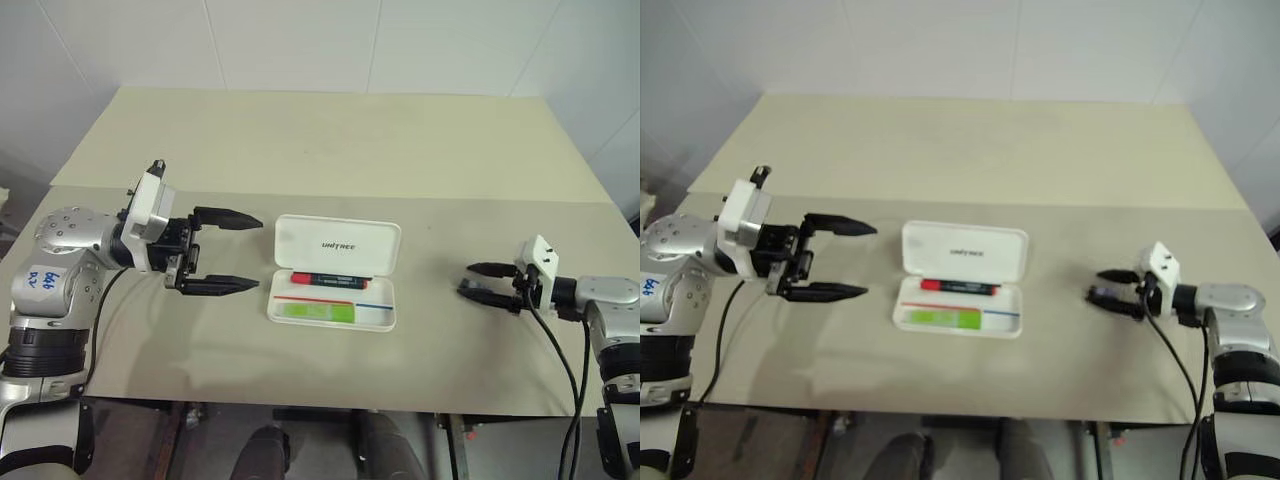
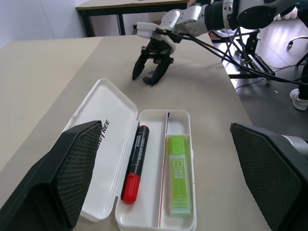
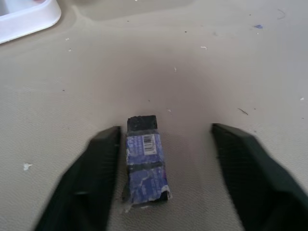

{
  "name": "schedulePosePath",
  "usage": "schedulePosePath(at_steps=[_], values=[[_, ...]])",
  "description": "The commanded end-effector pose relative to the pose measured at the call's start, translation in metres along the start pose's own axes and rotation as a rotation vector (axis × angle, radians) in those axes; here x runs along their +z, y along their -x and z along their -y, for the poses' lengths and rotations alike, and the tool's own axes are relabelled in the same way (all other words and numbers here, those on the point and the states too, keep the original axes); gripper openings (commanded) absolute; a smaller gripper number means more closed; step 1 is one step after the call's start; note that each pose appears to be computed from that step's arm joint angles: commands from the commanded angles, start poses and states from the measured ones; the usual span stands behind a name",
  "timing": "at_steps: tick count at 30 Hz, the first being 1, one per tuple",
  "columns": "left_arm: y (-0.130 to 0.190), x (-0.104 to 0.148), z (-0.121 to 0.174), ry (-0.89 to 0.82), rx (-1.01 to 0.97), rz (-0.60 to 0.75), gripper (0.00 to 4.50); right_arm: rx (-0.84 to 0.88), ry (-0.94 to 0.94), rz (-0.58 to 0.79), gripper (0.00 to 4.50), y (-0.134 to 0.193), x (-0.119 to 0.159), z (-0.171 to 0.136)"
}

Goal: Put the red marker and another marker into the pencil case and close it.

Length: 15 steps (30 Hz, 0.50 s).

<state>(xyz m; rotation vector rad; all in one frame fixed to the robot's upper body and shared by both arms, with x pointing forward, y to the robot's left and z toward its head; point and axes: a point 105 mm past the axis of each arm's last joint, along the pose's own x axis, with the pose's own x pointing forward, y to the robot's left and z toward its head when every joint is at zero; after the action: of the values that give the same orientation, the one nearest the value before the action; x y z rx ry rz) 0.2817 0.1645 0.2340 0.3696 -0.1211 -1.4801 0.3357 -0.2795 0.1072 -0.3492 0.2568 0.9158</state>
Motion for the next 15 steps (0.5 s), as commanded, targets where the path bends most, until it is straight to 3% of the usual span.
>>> schedulePosePath(at_steps=[1, 5, 9, 15], values=[[0.004, 0.013, 0.001, -0.057, 0.008, 0.005, 4.5, 0.035, -0.015, 0.001, 1.78, 0.0, -0.005, -0.006], [0.002, 0.012, 0.0, -0.061, 0.004, 0.008, 4.5, 0.046, 0.007, 0.014, 0.4, -0.002, -0.001, -0.007], [0.0, 0.009, -0.001, -0.062, -0.009, 0.011, 4.5, 0.039, 0.081, 0.019, 0.4, -0.007, 0.01, -0.006], [-0.005, 0.001, 0.003, -0.049, -0.035, 0.014, 4.5, 0.16, 0.199, 0.182, 0.4, -0.027, 0.072, -0.032]])
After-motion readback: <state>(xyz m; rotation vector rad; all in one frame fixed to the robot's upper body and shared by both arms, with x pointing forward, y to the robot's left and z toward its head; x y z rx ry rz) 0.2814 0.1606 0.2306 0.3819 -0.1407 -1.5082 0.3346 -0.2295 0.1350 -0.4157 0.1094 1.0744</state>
